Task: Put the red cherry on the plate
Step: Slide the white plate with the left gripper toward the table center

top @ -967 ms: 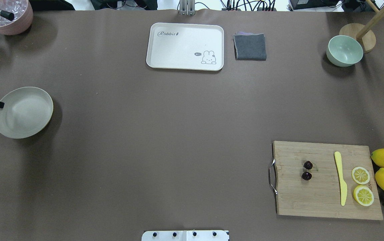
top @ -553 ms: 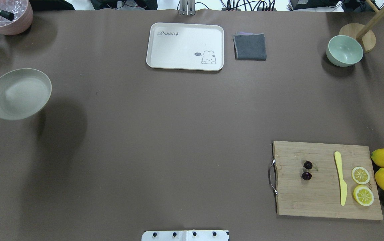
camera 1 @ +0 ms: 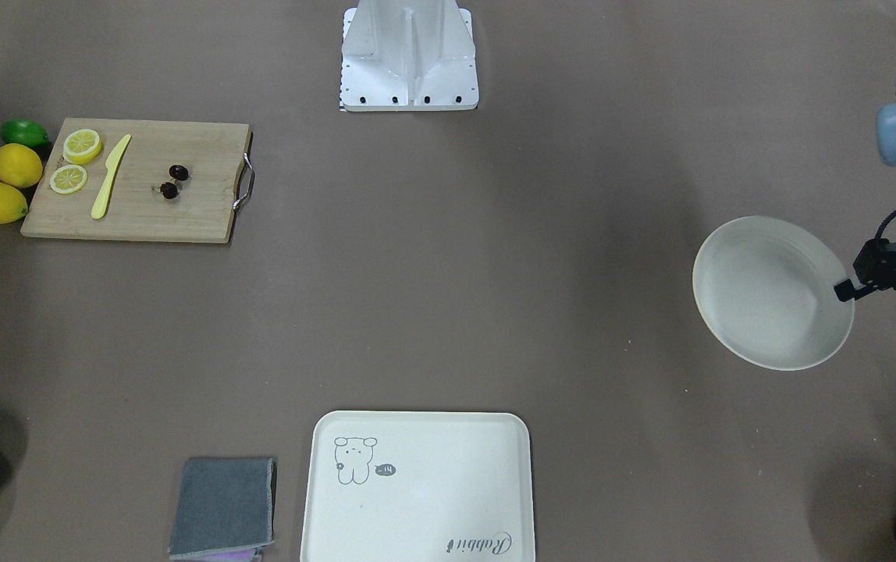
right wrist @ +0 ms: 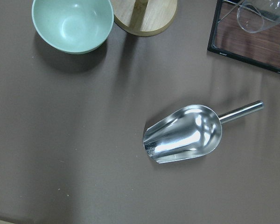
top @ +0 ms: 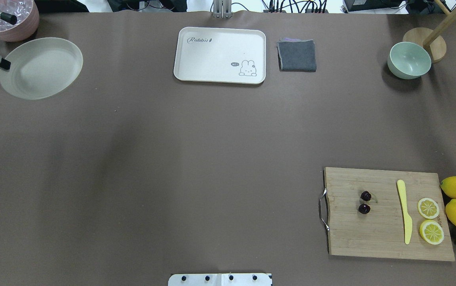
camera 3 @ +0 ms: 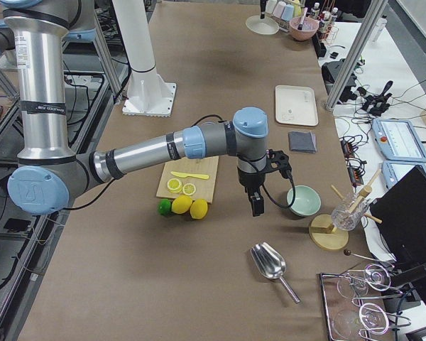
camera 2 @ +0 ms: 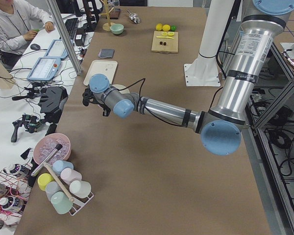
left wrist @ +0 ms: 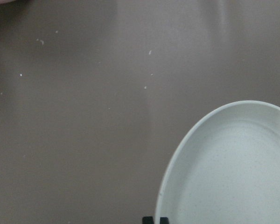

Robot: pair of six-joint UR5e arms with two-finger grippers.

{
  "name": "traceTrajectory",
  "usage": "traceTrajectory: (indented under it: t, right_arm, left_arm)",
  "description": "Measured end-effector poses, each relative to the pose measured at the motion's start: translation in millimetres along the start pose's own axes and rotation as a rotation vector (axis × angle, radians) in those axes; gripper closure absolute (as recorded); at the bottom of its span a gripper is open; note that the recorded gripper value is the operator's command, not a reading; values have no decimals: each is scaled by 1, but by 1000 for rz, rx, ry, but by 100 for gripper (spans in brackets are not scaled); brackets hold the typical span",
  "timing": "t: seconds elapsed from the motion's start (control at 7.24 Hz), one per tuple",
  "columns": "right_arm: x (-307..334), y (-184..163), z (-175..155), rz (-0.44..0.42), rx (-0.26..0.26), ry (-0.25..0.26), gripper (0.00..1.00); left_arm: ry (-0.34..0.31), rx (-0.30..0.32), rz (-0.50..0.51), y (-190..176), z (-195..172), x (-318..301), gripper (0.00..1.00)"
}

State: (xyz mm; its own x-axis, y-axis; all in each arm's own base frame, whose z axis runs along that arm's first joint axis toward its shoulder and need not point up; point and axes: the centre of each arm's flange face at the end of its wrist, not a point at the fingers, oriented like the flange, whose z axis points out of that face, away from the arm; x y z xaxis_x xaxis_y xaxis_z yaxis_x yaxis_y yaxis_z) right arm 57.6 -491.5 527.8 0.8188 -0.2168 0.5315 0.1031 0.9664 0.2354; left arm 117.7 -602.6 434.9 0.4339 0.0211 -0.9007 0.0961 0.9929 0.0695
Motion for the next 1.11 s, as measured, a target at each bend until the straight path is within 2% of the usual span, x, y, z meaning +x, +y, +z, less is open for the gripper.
traceTrajectory:
  t: [0.14,0.55,0.83,1.11]
  right_arm:
    - [-1,0,1,-1,-2,-1,0]
    - [-2,-1,2,-2,-2,-13,0]
    - [-5,0,2,-3,-1,-39,0]
    - [-5,0,2,-3,0,-44,0]
  left_arm:
    - [-2,-2,-31,5,14,46,100]
    - [-39,7,-107,52,107,183,100]
    - [-62,31,-146,100,174,254,100]
    - [-73,57,-156,156,228,292,100]
